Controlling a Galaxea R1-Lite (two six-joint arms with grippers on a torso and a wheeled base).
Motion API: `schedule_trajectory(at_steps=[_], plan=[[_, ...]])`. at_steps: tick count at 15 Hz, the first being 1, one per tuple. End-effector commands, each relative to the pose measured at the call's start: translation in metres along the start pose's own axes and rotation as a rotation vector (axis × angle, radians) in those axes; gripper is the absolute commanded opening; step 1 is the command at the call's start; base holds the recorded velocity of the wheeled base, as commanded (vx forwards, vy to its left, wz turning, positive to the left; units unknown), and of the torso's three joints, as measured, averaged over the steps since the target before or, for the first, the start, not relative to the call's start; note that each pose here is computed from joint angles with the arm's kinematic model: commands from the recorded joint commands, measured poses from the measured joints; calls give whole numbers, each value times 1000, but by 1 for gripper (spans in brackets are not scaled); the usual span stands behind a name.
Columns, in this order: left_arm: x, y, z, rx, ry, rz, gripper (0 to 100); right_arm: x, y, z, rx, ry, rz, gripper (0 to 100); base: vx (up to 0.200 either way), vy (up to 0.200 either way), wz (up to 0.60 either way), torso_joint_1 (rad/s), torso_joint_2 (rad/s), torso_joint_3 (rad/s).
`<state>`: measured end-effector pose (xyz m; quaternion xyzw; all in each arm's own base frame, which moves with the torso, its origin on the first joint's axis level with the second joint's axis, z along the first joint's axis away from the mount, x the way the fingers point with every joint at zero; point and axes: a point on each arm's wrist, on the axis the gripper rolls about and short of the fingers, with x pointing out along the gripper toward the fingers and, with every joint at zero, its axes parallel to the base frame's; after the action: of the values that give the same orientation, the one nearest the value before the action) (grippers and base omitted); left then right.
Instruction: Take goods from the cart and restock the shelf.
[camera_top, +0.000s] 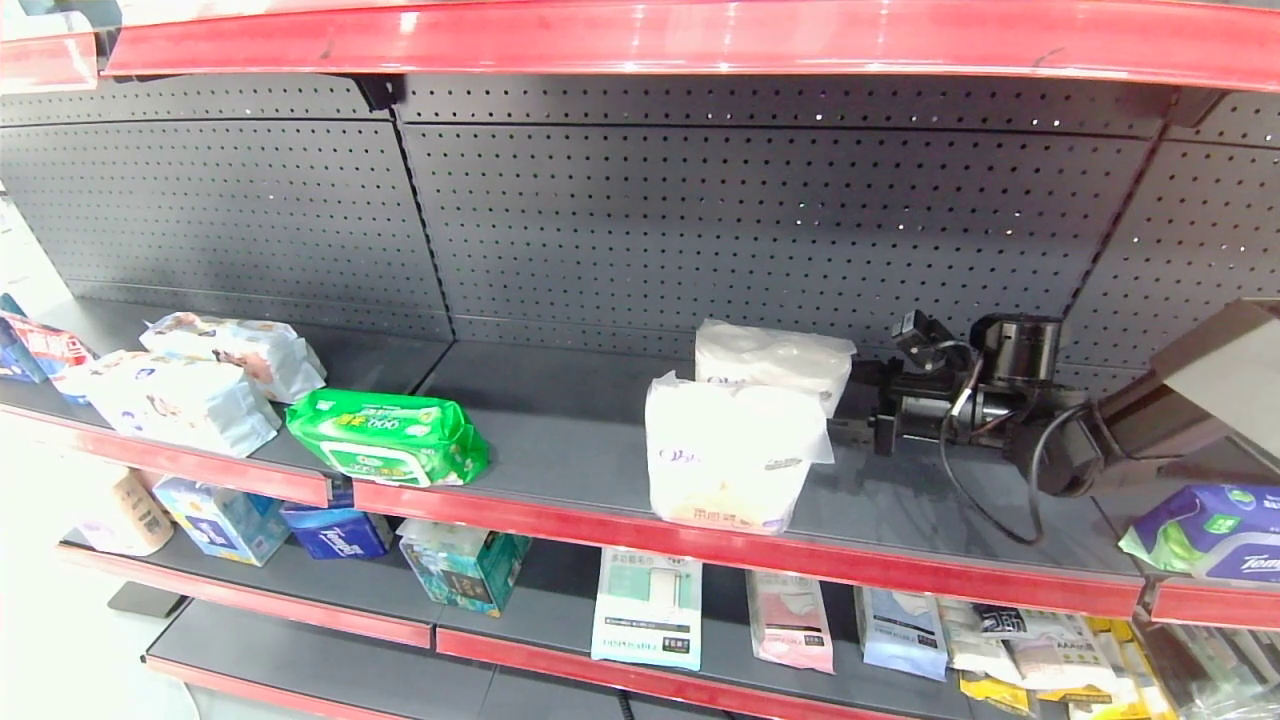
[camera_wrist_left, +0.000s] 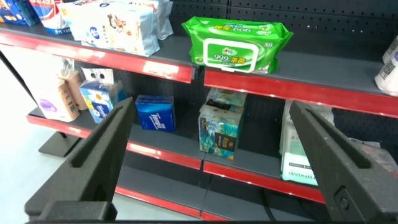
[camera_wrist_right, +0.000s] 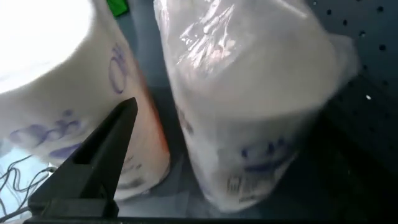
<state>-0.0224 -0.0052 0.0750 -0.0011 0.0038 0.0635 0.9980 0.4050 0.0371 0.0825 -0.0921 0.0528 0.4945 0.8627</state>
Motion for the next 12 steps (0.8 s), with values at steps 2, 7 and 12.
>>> schedule_trajectory(at_steps=[2,7,12], plan=[[0,0,0,0,0,0,100,-29,4,7,-6,5,-48,100,0,0,0,0,0,0],[0,0,0,0,0,0,100,-62,7,-1,59,55,-155,100,0,0,0,0,0,0],[0,0,0,0,0,0,100,-126,60,34,144,194,-674,100,0,0,0,0,0,0]])
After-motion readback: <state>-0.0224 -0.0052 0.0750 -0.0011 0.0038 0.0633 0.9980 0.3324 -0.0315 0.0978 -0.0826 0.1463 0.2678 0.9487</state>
